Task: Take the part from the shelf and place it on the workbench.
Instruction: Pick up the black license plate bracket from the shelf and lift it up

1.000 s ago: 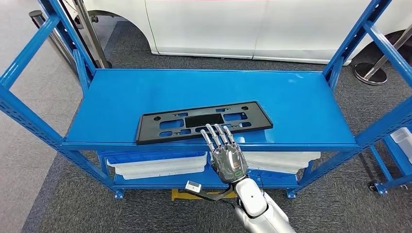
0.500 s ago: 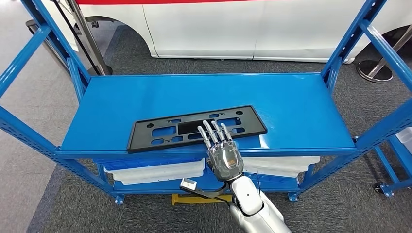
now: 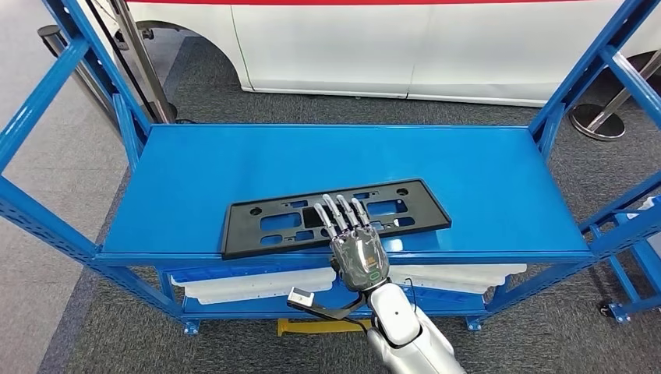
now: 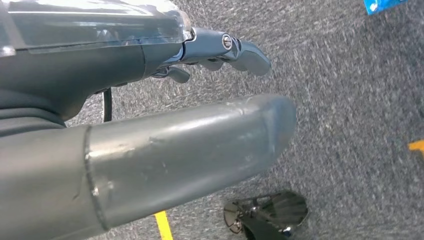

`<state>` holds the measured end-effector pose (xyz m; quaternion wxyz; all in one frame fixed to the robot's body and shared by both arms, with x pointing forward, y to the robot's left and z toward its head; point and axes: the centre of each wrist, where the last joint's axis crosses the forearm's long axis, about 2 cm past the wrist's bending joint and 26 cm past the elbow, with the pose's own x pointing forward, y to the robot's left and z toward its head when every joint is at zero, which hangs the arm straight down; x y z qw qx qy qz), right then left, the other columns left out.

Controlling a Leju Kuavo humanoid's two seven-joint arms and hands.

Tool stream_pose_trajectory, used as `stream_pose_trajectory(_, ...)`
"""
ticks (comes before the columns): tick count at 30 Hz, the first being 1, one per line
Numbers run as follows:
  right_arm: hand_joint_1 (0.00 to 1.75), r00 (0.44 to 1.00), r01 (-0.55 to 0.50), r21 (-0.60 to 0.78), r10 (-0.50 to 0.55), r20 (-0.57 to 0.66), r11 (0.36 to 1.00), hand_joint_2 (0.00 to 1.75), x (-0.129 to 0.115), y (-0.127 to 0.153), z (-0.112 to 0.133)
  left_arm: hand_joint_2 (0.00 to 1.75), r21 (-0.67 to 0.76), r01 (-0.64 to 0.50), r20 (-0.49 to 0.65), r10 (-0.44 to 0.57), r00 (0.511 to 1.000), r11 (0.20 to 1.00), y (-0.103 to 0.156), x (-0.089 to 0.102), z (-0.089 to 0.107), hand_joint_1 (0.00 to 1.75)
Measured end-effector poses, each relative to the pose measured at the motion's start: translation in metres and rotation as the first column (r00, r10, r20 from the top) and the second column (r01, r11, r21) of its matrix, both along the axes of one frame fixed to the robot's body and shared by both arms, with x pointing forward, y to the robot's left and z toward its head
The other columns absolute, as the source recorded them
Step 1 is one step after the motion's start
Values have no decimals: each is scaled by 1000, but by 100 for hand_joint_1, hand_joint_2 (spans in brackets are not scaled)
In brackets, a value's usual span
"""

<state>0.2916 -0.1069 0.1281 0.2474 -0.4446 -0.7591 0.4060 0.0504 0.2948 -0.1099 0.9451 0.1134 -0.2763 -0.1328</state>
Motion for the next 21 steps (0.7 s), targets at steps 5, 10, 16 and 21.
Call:
stream_pose_trajectory(5,0,1000,11,1,-11,-10,1000,175,0,0,0,0,-5,5,-3,-5,1000,1000,-2,-1,0,0)
stream_pose_trajectory(10,0,983,165,-35,-167,-72,986,175,49,-16,13,0,-20,68,-5,-68,998,997,-2,6,1,0)
stream_pose_trajectory(16,0,967,236,-155,-248,-64,959,175,97,-64,12,0,-2,73,-25,-73,997,997,6,3,0,0)
stream_pose_trajectory(21,0,944,292,-238,-319,-84,926,175,105,-86,3,0,10,72,-36,-71,997,997,12,-1,0,0)
